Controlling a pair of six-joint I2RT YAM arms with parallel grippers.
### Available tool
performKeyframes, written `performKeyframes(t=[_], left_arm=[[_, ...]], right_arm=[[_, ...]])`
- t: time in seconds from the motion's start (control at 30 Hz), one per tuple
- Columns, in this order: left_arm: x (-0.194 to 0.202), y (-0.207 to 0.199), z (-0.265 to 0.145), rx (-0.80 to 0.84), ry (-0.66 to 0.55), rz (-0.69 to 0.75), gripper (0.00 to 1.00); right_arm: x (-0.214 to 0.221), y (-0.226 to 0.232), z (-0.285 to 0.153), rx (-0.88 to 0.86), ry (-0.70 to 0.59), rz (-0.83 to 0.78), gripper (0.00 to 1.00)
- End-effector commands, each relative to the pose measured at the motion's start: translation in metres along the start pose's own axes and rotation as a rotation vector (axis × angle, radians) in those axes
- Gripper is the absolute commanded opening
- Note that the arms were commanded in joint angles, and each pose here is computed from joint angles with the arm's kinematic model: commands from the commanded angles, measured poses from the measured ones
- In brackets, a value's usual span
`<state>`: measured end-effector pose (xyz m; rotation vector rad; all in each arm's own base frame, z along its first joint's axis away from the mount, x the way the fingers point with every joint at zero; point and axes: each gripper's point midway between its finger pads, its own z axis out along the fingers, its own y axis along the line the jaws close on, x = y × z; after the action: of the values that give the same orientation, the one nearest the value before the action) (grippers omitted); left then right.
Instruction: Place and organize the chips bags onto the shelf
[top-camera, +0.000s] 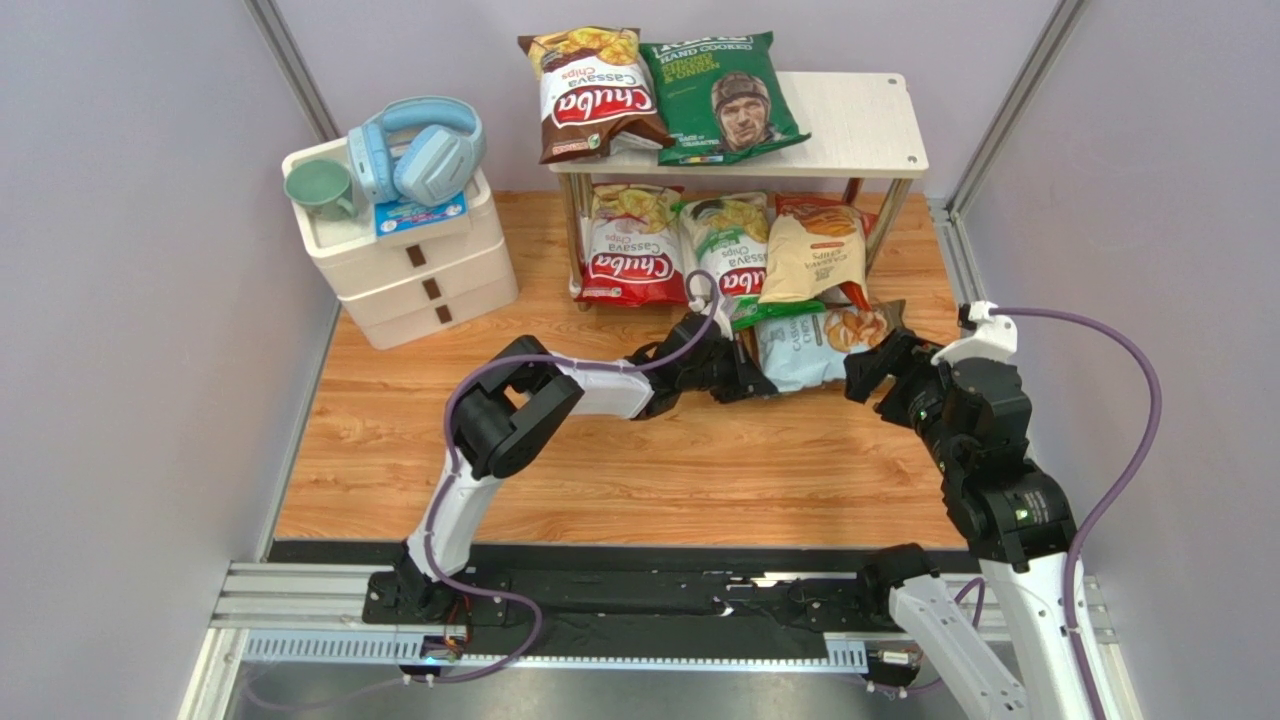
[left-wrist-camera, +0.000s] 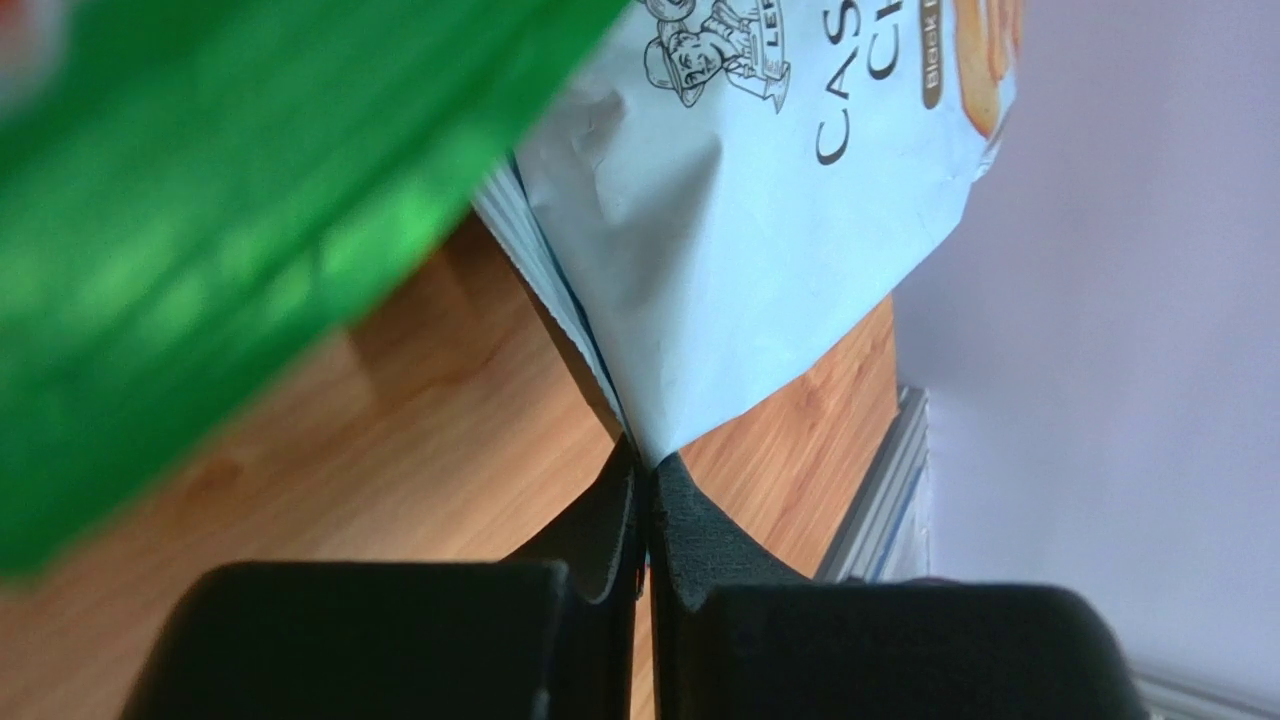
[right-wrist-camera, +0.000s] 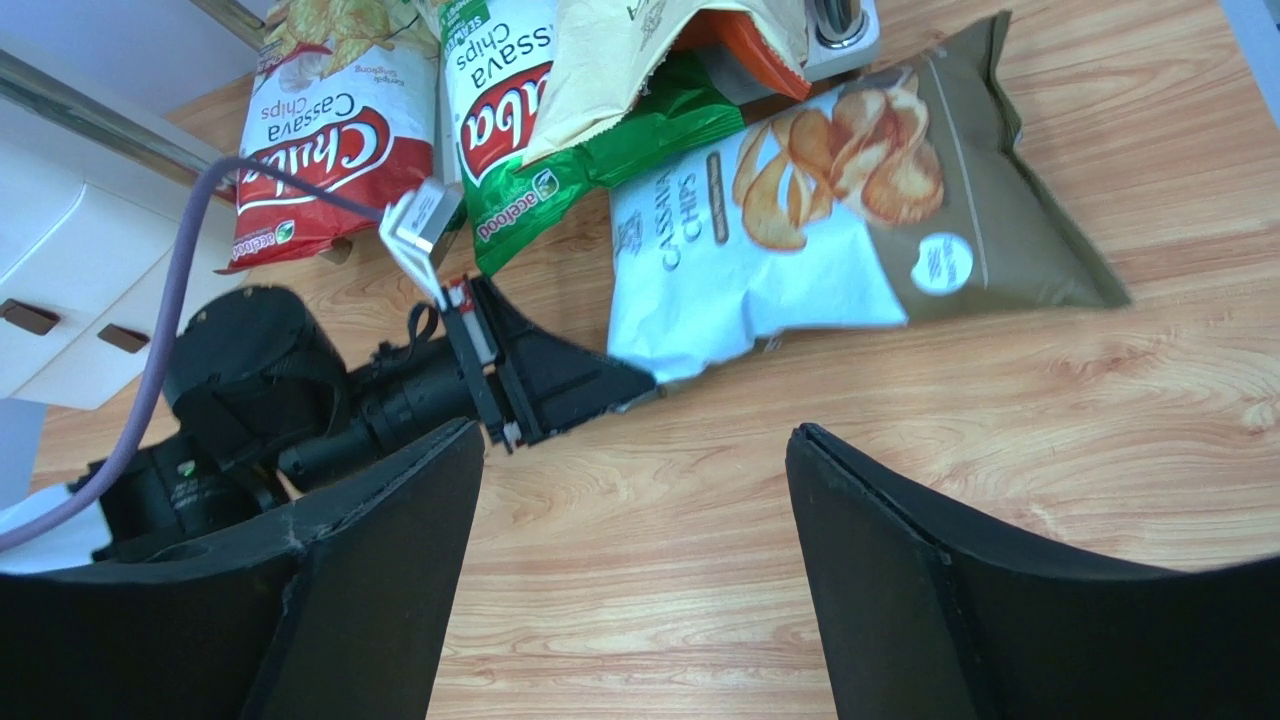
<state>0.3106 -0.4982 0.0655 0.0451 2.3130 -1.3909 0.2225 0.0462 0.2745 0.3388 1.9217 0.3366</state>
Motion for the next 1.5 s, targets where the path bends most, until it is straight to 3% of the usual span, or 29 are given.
performKeyframes(t=[0.0, 0.3, 0.4, 0.63, 0.7, 0.83, 0.97, 1.1, 1.13, 1.27, 1.37, 1.47], left_arm=[[0.009, -0.027, -0.032, 0.02, -0.037, 0.043, 0.0], [0.041, -0.032, -0.087, 0.018, -0.005, 0.067, 0.0], [0.045, -0.004, -0.116, -0.107, -0.037, 0.036, 0.0], [0.044, 0.03, -0.221, -0.317, -0.173, 0.032, 0.0], [0.049, 0.056, -0.253, -0.452, -0.196, 0.017, 0.0], [0.045, 0.06, -0.311, -0.47, -0.327, -0.026, 0.0], [0.054, 0.039, -0.311, -0.4, -0.303, 0.016, 0.0], [0.082, 0.005, -0.278, -0.393, -0.14, 0.194, 0.0], [0.084, -0.009, -0.262, -0.399, -0.111, 0.217, 0.03], [0.091, -0.035, -0.241, -0.366, -0.07, 0.224, 0.46], [0.083, -0.054, -0.248, -0.296, -0.101, 0.23, 0.57], [0.071, -0.063, -0.268, -0.306, -0.136, 0.259, 0.58]], right_arm=[[-0.01, -0.002, -0.003, 0.014, -0.036, -0.012, 0.8], [-0.01, 0.003, -0.005, -0.008, -0.02, -0.022, 0.8], [0.001, 0.003, -0.007, -0.019, 0.028, -0.027, 0.81], [0.035, 0.013, -0.005, -0.106, 0.138, 0.002, 0.81], [0.045, 0.018, -0.001, -0.138, 0.174, 0.015, 0.8], [0.067, 0.034, 0.006, -0.227, 0.264, 0.067, 0.78], [0.075, 0.039, 0.014, -0.251, 0.294, 0.09, 0.77], [0.071, 0.045, 0.016, -0.269, 0.3, 0.094, 0.77], [0.071, 0.045, 0.017, -0.266, 0.304, 0.095, 0.77], [0.065, 0.047, 0.016, -0.266, 0.297, 0.087, 0.77], [0.066, 0.043, 0.015, -0.252, 0.299, 0.067, 0.78], [0.073, 0.039, 0.016, -0.239, 0.316, 0.055, 0.78]])
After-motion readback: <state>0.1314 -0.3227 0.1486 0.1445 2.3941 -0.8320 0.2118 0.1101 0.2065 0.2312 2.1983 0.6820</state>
